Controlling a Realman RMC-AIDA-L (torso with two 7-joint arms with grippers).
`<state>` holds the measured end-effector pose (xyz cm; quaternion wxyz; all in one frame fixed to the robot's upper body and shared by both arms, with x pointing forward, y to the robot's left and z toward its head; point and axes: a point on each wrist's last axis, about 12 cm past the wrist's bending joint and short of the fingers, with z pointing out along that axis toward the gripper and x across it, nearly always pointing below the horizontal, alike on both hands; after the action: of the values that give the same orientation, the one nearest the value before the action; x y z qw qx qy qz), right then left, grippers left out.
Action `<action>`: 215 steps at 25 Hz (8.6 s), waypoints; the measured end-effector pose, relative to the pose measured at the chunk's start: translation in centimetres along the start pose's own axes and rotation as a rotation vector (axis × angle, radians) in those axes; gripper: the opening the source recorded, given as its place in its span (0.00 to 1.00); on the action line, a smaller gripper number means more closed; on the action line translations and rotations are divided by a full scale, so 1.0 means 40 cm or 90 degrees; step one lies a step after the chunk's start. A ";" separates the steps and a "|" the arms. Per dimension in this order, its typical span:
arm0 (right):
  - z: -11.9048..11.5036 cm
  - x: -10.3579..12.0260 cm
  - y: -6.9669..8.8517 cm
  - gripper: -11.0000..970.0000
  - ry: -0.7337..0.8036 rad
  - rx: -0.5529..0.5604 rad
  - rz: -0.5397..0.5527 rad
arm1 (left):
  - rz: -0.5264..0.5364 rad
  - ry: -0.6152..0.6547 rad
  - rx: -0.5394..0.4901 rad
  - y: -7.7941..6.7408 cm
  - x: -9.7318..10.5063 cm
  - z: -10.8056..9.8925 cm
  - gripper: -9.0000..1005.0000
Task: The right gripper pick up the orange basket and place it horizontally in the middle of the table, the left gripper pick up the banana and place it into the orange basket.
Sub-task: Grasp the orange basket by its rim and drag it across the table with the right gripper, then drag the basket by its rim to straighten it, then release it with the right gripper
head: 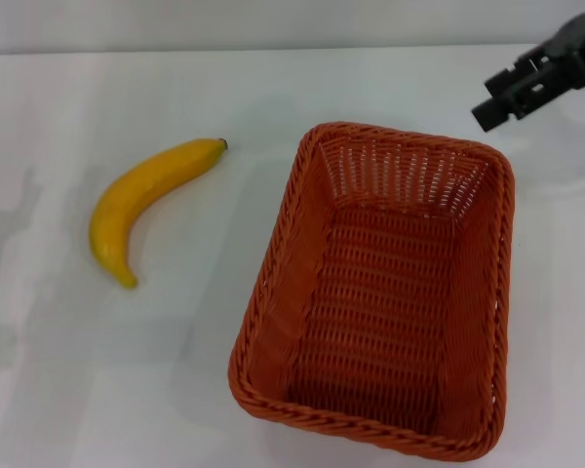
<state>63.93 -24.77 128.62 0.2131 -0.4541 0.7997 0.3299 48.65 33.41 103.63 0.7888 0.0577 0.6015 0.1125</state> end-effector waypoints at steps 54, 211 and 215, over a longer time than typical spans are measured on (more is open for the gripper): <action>0.336 -0.001 -0.032 0.80 0.150 0.236 -0.141 | 0.005 0.008 0.018 -0.010 0.004 0.001 0.89; 0.180 0.412 -0.114 0.20 -0.321 0.141 0.475 | 0.002 -0.007 0.054 -0.037 -0.009 0.054 0.89; 0.179 0.420 -0.116 0.21 -0.329 0.151 0.481 | 0.002 -0.005 0.055 -0.039 -0.008 0.055 0.89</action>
<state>59.89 -31.17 111.35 0.3210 -0.0070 0.8617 0.3929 50.86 31.93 104.20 0.7878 0.0929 0.6026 0.0873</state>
